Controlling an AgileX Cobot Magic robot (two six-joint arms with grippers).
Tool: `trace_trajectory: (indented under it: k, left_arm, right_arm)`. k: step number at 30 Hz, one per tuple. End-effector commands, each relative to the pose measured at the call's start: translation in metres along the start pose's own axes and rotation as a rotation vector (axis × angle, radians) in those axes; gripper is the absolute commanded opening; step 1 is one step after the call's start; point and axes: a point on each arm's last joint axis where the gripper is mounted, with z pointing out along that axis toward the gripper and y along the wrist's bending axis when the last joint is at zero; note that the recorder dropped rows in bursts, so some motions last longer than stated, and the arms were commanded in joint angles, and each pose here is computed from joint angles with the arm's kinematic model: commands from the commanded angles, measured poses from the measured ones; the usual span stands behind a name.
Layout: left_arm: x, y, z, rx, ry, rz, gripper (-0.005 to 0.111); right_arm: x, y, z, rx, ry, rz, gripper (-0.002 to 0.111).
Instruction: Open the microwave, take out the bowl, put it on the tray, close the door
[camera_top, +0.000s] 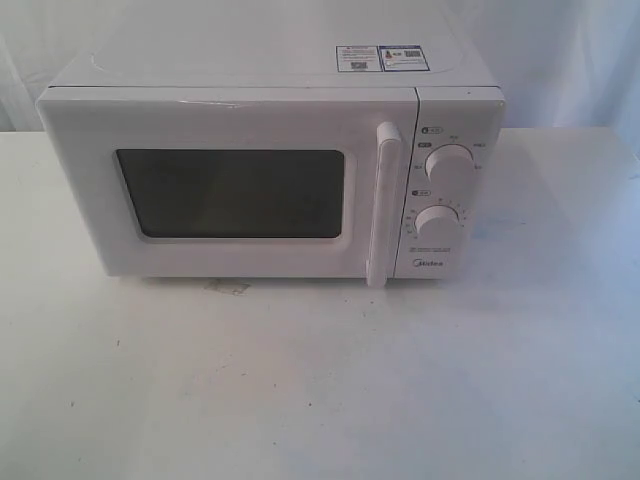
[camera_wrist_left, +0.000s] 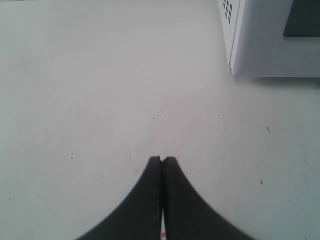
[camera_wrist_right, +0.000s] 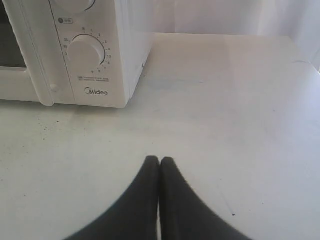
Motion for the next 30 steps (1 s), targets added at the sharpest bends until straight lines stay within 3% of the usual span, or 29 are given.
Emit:
trace_trajectory:
  k: [1,11,21,30]
  left_arm:
    - [0.001,0.0,0.0,0.001,0.002,-0.004,0.0]
    - [0.001,0.0,0.0,0.001,0.002,-0.004,0.0]
    - [0.001,0.0,0.0,0.001,0.002,-0.004,0.0]
    - [0.001,0.0,0.0,0.001,0.002,-0.004,0.0]
  right_arm:
    - [0.001,0.0,0.0,0.002,-0.009,-0.003,0.0]
    - [-0.004,0.0,0.0,0.003,-0.057,-0.029,0.0]
    - [-0.035,0.001,-0.007,-0.005,-0.409,-0.048,0.0]
    - [-0.044,0.002,-0.012,-0.008,-0.525,-0.048,0.0]
